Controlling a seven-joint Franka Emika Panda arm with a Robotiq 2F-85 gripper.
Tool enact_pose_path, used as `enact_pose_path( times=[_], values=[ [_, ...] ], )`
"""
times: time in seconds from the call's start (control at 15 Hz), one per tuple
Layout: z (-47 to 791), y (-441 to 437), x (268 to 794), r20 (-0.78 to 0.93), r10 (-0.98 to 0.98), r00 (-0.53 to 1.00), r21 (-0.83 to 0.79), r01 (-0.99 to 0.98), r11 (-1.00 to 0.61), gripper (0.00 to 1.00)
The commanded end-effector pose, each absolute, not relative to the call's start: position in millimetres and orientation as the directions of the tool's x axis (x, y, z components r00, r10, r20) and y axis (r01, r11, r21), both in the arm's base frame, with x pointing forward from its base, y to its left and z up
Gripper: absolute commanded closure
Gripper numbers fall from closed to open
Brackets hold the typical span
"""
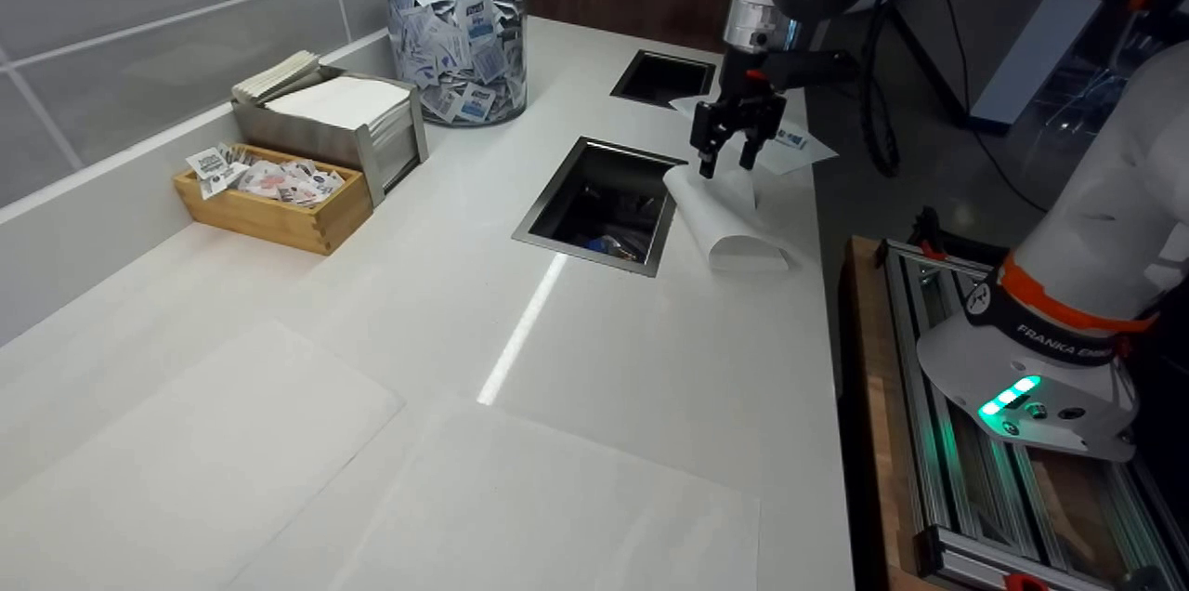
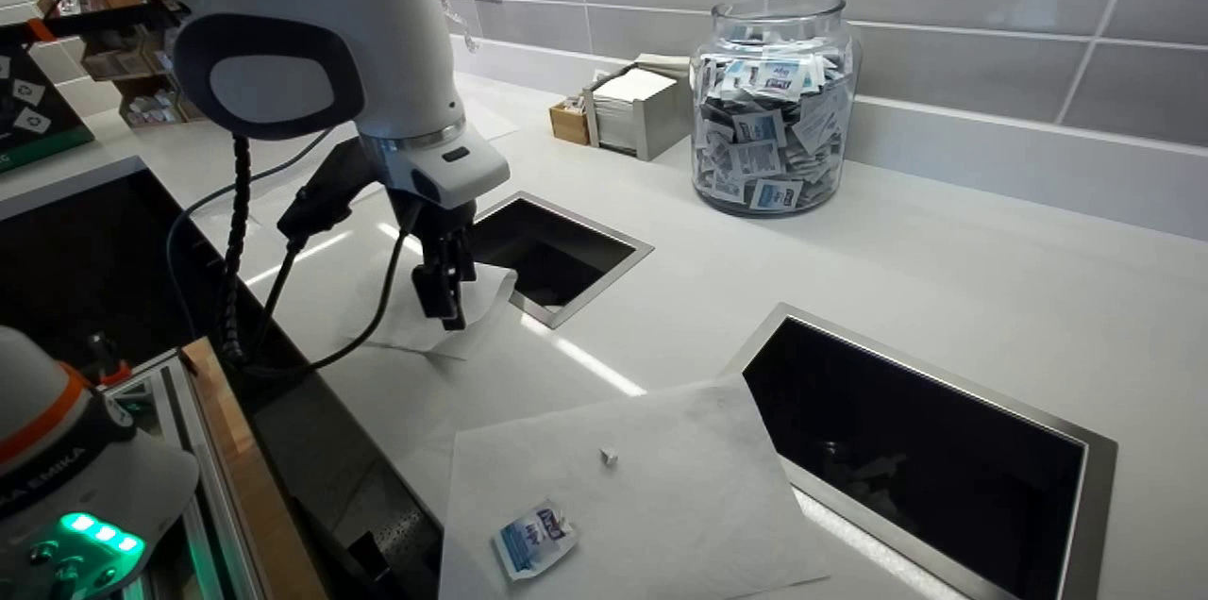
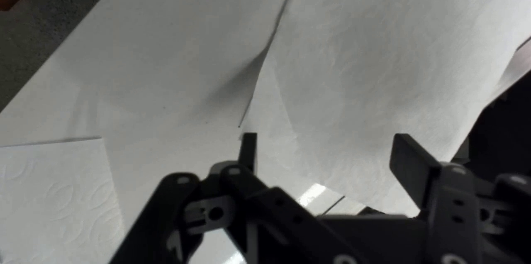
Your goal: Fold the white tissue on the left in half from left to right, pick up the folded tissue and put it in the left bin
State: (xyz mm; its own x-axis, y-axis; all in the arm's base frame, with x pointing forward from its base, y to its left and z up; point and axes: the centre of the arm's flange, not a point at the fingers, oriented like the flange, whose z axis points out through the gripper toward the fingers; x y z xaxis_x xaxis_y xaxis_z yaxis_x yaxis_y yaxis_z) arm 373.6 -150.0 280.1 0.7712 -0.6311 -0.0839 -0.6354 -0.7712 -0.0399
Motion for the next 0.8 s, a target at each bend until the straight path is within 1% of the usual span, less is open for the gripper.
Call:
enact_pose_path(
  times=[0.0,0.2,0.27,0.47,0.67,0.73],
  values=[
    [264,-159,383,-0.124,-0.63,0.766,-0.055,-0.64,-0.767,0.5],
    [256,-164,385,-0.149,-0.64,0.754,-0.055,-0.652,-0.756,0.72],
    [254,-165,386,-0.155,-0.642,0.751,-0.055,-0.656,-0.753,0.81],
    [248,-170,387,-0.171,-0.653,0.738,-0.046,-0.668,-0.743,1.0],
    [247,-171,386,-0.172,-0.653,0.738,-0.045,-0.668,-0.743,1.0],
    [250,-168,384,-0.168,-0.646,0.744,-0.047,-0.661,-0.749,0.74]
  ],
)
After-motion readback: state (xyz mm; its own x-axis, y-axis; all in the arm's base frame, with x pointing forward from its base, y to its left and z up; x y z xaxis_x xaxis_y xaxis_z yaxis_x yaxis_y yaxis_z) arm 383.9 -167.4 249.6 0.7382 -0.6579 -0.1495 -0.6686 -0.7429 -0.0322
